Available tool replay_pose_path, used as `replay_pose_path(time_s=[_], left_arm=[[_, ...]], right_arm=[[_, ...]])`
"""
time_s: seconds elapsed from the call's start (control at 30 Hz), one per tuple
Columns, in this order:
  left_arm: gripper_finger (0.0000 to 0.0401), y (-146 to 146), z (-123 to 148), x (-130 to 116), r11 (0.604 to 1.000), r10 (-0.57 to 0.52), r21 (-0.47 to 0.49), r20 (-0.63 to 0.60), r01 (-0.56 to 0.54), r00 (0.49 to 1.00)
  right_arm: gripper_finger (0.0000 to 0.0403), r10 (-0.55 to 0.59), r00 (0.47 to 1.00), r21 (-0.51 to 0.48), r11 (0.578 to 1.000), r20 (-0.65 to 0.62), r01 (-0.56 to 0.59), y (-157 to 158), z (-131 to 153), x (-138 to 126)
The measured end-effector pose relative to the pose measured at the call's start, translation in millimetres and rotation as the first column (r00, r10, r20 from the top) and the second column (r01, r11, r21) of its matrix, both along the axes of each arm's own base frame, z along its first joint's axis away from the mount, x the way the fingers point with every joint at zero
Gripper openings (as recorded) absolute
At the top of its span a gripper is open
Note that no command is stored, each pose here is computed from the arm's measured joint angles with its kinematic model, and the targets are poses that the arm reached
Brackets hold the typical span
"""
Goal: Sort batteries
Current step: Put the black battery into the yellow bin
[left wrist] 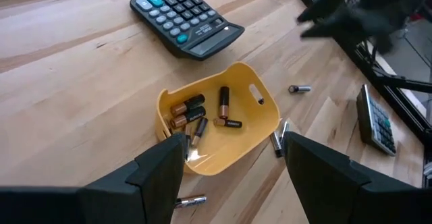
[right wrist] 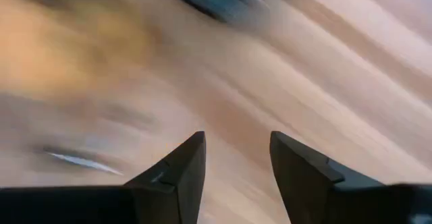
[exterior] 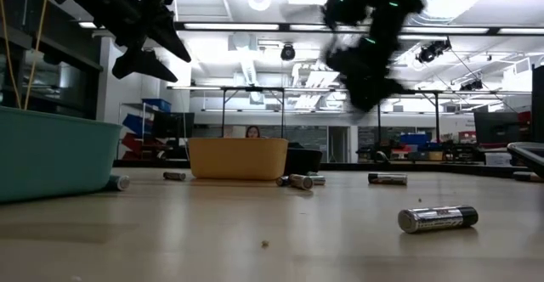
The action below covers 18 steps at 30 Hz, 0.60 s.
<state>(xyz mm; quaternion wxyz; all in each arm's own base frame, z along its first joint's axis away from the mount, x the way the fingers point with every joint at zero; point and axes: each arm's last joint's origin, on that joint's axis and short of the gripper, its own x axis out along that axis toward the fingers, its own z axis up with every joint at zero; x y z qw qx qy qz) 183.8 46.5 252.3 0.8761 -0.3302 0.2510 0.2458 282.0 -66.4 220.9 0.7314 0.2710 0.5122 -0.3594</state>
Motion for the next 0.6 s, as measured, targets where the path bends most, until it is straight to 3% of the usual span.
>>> replay_pose_path(time_s=[0.07,0.17,0.33,0.6], left_arm=[[0.0241,0.0,0.1,0.1,1.000,-0.004,0.006,-0.001,0.004,1.000],[0.0241,0.1,0.2,0.2,1.000,-0.014,0.017,-0.003,0.014,1.000],[0.0241,0.1,0.4,0.3,1.000,-0.012,0.015,0.000,0.012,1.000],[0.0241,0.1,0.4,0.3,1.000,-0.012,0.014,0.001,0.012,1.000]], right_arm=[[0.0160,-0.108,0.977,-0.043,0.994,-0.184,0.101,-0.3,-3.6,-27.5],[0.0160,-0.263,0.904,-0.060,0.964,-0.337,0.258,-6.6,-16.6,-60.4],[0.0160,-0.448,0.792,-0.062,0.882,-0.415,0.467,-20.8,-49.7,-93.9],[0.0160,-0.661,0.561,-0.116,0.692,-0.498,0.712,-30.8,-87.6,-142.4]])
